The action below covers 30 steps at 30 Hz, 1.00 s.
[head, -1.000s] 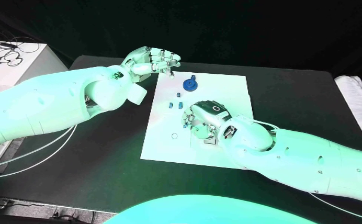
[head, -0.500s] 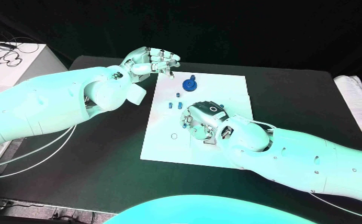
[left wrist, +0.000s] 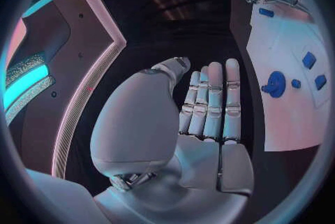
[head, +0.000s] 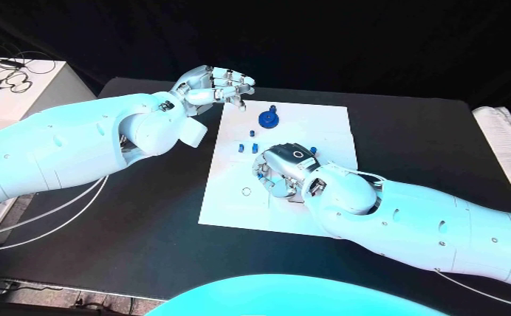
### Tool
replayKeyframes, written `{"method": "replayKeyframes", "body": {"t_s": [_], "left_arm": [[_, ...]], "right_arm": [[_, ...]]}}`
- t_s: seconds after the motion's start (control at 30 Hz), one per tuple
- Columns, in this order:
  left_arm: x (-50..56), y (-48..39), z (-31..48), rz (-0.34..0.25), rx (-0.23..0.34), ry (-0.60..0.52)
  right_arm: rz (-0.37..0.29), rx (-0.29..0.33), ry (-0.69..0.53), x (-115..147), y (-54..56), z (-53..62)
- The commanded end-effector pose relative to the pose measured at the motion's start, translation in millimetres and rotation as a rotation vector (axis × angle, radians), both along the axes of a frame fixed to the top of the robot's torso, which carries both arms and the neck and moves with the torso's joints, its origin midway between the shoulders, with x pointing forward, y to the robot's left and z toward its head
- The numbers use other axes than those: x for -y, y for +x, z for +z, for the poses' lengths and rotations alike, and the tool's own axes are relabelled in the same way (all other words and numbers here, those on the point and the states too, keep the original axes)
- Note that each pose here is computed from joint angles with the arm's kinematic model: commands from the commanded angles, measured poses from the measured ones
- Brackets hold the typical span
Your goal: Assemble the parts on the task board
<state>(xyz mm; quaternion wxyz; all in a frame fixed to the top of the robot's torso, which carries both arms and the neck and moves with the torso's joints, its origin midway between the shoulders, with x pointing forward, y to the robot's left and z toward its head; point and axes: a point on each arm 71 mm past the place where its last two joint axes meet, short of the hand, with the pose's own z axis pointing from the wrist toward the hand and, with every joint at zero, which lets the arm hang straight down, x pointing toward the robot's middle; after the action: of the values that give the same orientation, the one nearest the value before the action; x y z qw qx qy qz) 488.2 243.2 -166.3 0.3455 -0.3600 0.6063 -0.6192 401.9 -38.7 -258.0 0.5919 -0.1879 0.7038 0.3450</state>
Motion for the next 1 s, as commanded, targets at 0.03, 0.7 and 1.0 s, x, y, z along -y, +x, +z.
{"method": "replayKeyframes", "body": {"t_s": [0.03, 0.7, 1.0], "left_arm": [[1.8, -0.4, 0.7, -0.013, 0.001, -0.007], [0.7, 0.6, -0.3, -0.019, -0.005, -0.005], [-0.8, 0.3, -0.4, -0.019, -0.006, -0.005]], "right_arm": [[0.017, 0.004, -0.011, 0.1, -2.0, -2.5], [-0.036, 0.039, 0.088, 28.9, -5.0, 15.8], [-0.148, 0.018, 0.06, 82.5, 18.8, 46.0]]}}
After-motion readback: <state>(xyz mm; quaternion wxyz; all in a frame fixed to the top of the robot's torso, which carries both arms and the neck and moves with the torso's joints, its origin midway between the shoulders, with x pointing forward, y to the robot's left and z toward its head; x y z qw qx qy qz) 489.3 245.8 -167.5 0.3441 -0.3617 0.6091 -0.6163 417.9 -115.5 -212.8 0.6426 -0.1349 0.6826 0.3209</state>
